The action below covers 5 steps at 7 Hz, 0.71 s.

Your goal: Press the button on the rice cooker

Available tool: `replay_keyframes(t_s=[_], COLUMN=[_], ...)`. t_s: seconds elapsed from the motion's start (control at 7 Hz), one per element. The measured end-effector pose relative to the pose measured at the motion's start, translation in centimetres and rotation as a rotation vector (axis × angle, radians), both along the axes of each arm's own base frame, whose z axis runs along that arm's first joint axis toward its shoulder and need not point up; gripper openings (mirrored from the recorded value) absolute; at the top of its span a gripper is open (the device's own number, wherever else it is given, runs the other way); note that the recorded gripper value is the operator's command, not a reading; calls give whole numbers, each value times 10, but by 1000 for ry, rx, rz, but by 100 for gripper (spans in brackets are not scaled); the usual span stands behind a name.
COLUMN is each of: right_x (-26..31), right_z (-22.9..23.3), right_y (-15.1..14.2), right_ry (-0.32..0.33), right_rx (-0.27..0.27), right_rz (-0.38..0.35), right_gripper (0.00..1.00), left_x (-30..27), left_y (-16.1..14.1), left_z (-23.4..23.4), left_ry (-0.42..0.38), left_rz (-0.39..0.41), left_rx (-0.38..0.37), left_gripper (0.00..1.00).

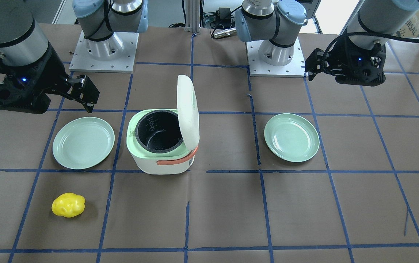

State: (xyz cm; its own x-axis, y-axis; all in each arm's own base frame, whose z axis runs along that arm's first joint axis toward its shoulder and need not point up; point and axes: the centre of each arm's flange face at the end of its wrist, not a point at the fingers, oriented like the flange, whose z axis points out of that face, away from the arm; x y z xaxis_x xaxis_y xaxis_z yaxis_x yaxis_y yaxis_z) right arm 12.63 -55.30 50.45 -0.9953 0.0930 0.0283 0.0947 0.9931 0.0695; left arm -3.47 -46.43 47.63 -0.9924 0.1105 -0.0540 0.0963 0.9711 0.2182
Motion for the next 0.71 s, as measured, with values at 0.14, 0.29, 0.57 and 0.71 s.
replay_keyframes(t_s=[0.14, 0.29, 0.57, 0.71], right_x=[2, 3, 5, 5], right_z=[-2, -1, 1, 1], right_y=[1, 2, 4, 4], right_ry=[-9, -14, -15, -15], right_rx=[4, 3, -1, 1], right_rz=[3, 2, -1, -2], right_gripper=[100, 100, 100, 100], left_x=[0, 0, 0, 0], left_y=[0, 0, 0, 0], left_z=[0, 0, 0, 0], left_ry=[0, 0, 0, 0], left_rz=[0, 0, 0, 0], left_rx=[0, 0, 0, 0], left_gripper=[100, 100, 100, 100])
